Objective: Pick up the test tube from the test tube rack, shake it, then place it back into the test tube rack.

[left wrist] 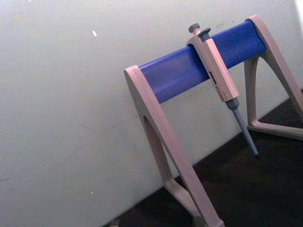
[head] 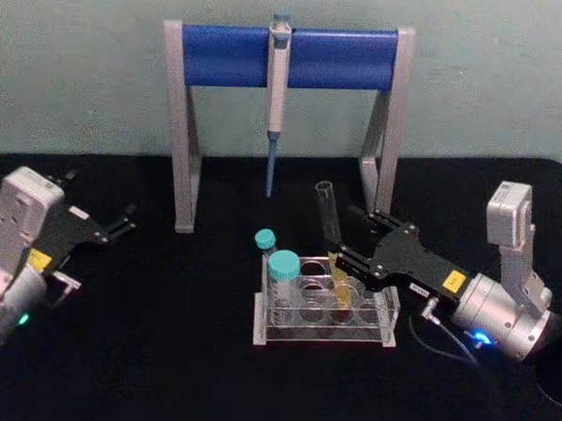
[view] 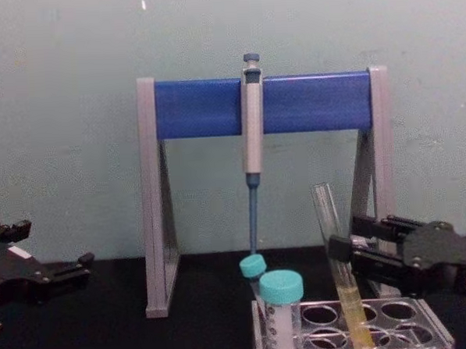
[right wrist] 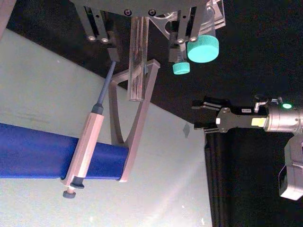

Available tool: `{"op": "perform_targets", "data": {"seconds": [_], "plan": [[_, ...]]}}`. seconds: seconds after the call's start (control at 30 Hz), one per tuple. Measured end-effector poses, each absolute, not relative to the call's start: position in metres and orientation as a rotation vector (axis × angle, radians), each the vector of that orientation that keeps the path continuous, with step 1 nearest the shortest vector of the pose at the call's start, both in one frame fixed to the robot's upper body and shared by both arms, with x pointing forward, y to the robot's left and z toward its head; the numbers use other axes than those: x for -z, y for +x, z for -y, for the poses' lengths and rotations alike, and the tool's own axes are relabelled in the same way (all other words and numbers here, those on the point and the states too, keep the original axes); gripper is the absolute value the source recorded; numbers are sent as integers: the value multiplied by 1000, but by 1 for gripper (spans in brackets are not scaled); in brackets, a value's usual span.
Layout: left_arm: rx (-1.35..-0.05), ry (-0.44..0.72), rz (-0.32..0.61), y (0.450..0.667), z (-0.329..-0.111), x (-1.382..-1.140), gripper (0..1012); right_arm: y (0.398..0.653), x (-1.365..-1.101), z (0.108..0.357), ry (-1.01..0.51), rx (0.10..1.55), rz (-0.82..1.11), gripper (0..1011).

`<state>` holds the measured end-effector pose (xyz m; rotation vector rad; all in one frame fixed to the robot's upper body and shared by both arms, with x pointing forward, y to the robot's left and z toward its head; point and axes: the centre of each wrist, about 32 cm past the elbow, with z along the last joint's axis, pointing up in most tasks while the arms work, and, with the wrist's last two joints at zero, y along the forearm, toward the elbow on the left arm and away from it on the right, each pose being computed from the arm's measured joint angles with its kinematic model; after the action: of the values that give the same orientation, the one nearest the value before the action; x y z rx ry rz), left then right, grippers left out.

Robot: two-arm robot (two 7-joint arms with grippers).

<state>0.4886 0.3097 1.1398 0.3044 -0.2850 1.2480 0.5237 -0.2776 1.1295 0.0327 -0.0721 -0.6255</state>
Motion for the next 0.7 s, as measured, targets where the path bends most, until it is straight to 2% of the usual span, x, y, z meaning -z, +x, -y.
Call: {"op": "perform_targets", "data": {"seconds": [0.1,0.17,0.2,0.43,0.7], "plan": [[-1248,304,285,489,-310,-1140,1001,524,-1130,278,33,626,72,705],[-1248,304,285,489,-310,-1140,1001,524,-1130,278,33,625,72,801],[-1248,304,285,489,-310,-1140,1001,524,-1130,278,33,625,72,801],[-1248,304,285,489,-310,-1140,1001,524,-1130,278,34,626,73,990],[-1248,304,285,489,-310,-1140,1001,524,-1130,278,35,626,73,1000]]}}
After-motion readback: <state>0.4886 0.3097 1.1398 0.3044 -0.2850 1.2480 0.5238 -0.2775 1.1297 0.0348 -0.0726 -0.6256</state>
